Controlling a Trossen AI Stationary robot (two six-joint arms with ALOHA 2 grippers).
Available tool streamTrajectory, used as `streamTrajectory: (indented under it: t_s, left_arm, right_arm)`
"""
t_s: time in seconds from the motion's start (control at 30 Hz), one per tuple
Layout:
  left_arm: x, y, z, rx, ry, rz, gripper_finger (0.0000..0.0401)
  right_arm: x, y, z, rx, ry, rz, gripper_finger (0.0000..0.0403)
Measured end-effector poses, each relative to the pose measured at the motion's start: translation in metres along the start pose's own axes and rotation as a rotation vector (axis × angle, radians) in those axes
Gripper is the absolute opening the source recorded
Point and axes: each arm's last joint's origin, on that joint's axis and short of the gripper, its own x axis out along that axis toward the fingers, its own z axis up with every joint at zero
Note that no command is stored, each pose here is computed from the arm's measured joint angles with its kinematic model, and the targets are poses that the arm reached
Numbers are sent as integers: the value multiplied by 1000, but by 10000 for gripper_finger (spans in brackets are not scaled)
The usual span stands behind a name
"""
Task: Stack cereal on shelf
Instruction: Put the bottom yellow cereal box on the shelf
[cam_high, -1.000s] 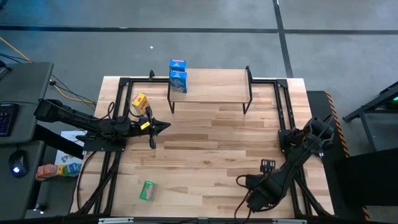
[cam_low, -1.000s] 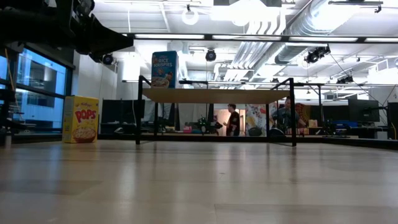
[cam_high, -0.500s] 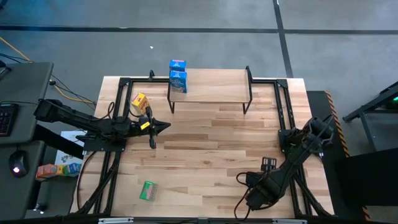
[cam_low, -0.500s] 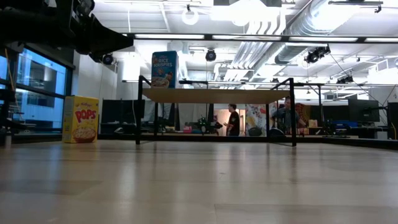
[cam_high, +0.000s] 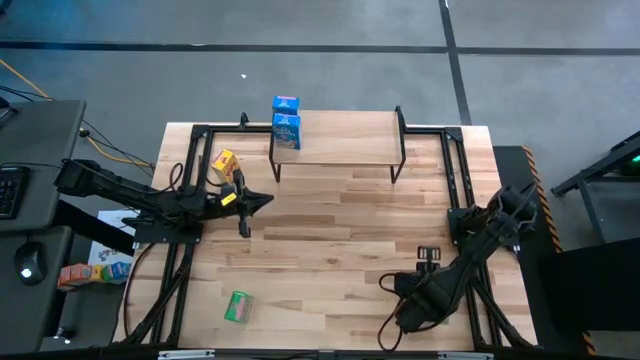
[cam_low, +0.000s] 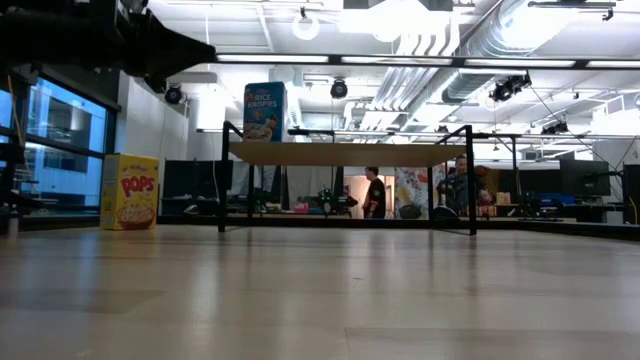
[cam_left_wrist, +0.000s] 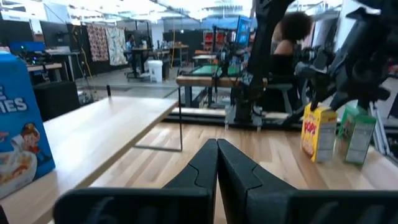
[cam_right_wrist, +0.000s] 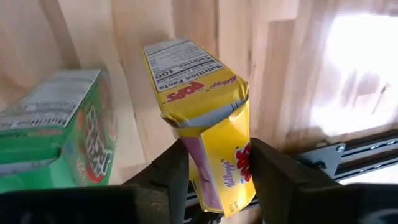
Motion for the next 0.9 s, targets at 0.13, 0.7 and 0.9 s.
streamTrajectory:
  t_s: [0.13, 0.7, 0.9]
  left_arm:
    - [0, 0, 2, -6, -16, 1, 3]
    - [-31, -6, 48, -215, -390, -637, 3]
    - [-34, -8, 50, -207, -402, -673, 3]
  right_arm:
    - [-12, -14, -1, 28, -63, 19, 121]
    - [-75, -93, 33, 133, -732, 189, 56]
    - [-82, -132, 61, 100, -834, 116, 55]
